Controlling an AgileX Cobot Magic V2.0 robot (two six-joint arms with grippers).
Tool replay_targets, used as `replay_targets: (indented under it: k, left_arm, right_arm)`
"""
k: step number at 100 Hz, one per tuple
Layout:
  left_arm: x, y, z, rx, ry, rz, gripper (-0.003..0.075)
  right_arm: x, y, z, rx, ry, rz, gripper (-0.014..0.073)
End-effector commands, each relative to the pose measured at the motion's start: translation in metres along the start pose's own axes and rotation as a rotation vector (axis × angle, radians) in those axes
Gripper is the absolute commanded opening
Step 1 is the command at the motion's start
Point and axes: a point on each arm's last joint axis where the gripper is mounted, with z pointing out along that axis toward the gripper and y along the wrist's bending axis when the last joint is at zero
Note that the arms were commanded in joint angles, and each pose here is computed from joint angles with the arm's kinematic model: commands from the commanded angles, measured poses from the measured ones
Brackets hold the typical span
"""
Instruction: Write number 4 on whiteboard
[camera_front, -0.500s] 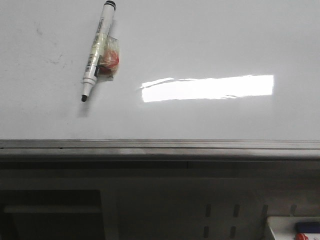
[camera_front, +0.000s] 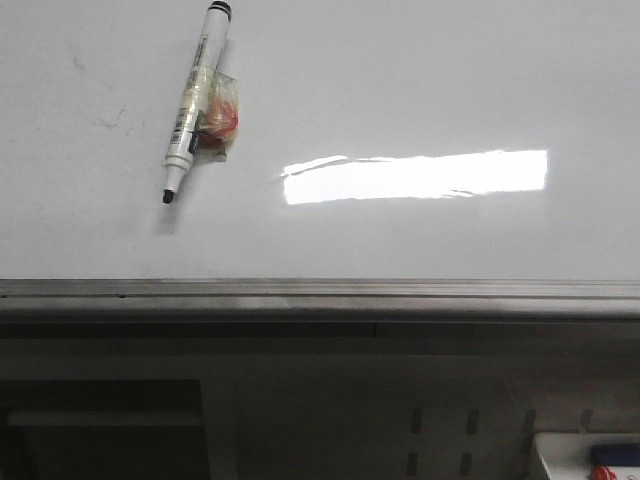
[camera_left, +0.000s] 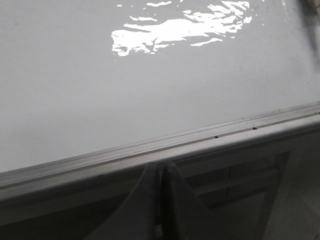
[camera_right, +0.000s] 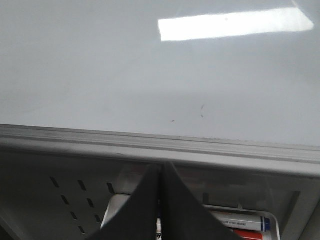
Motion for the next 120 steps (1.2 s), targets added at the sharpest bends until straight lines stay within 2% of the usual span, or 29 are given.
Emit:
replay_targets:
  k: [1, 32, 54, 59, 69, 76, 90, 104, 120]
  left_arm:
    - [0.005, 0.0, 0.002, -0.007, -0.042, -0.02, -0.002]
    - [0.005, 0.0, 0.002, -0.007, -0.042, -0.02, -0.002]
    - [-0.001, 0.001, 0.001, -0.015, -0.108, -0.031, -0.002]
    - [-0.005, 0.001, 0.001, -0.006, -0.158, -0.102, -0.002]
    - [-0.013, 0.0, -0.001, 0.046, -0.247, -0.434, -0.002]
    - [-0.015, 0.001, -0.001, 0.061, -0.27, -0.554, -0.002]
    - [-0.017, 0.0, -0.002, 0.103, -0.274, -0.764, -0.002]
    - [-0.019, -0.001, -0.003, 0.127, -0.276, -0.857, -0.002]
    - [-0.041, 0.001, -0.011, 0.137, -0.326, -0.807, -0.002]
  right_arm:
    - [0.006, -0.001, 0.001, 0.003, -0.007, -0.022, -0.0045]
    - [0.005, -0.001, 0.001, 0.003, -0.011, -0.022, -0.0045]
    - [-0.01, 0.0, 0.0, -0.005, -0.175, -0.021, -0.0045]
    - [-0.014, 0.001, -0.001, -0.015, -0.227, 0.011, -0.0045]
    - [-0.023, 0.001, -0.003, -0.042, -0.321, 0.156, -0.0045]
    - [-0.024, 0.001, -0.004, -0.056, -0.336, 0.253, -0.0045]
    - [-0.025, 0.0, -0.004, -0.07, -0.345, 0.359, -0.0045]
    - [-0.031, -0.002, -0.007, -0.076, -0.405, 0.458, -0.0045]
    - [-0.061, 0.003, -0.021, -0.114, -0.448, 0.416, -0.0043]
